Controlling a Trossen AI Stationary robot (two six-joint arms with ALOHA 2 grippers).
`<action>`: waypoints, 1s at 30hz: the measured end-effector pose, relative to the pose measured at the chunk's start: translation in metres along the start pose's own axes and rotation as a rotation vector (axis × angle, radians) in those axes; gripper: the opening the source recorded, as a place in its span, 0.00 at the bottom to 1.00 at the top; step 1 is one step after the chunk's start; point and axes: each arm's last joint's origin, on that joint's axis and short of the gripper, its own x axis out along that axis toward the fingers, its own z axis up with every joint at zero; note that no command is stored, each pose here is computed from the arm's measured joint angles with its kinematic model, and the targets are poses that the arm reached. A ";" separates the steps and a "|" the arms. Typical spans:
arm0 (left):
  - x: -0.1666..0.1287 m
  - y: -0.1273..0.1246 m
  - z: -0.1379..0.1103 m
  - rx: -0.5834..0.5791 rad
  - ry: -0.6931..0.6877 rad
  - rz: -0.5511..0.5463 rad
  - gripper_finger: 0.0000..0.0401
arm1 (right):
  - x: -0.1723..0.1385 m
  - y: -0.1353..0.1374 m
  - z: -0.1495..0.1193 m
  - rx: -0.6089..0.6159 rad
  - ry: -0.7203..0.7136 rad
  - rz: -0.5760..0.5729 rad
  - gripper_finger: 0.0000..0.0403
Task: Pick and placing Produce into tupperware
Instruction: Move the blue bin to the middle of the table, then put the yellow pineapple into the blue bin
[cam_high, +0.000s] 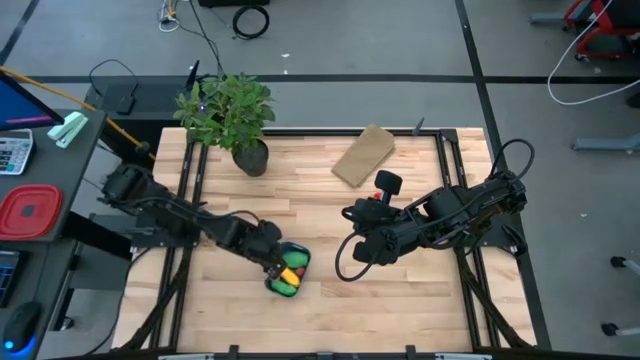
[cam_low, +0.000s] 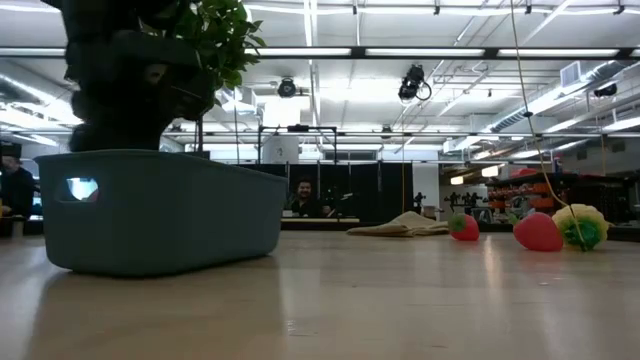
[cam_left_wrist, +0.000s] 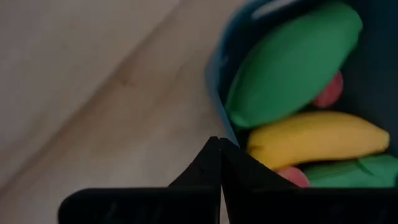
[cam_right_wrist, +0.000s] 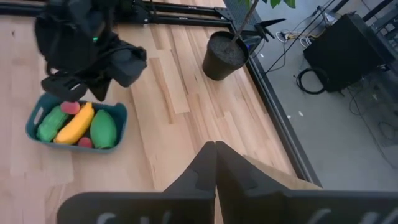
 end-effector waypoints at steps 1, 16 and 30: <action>0.000 0.001 0.002 0.018 -0.001 0.004 0.01 | 0.000 0.000 0.000 -0.009 0.001 0.000 0.02; -0.080 -0.033 0.085 0.461 -0.218 0.001 0.01 | -0.001 0.002 -0.023 0.034 0.188 0.039 0.02; -0.231 -0.058 0.154 0.689 -0.676 -0.074 0.19 | 0.068 0.040 -0.108 -0.037 0.613 -0.065 0.11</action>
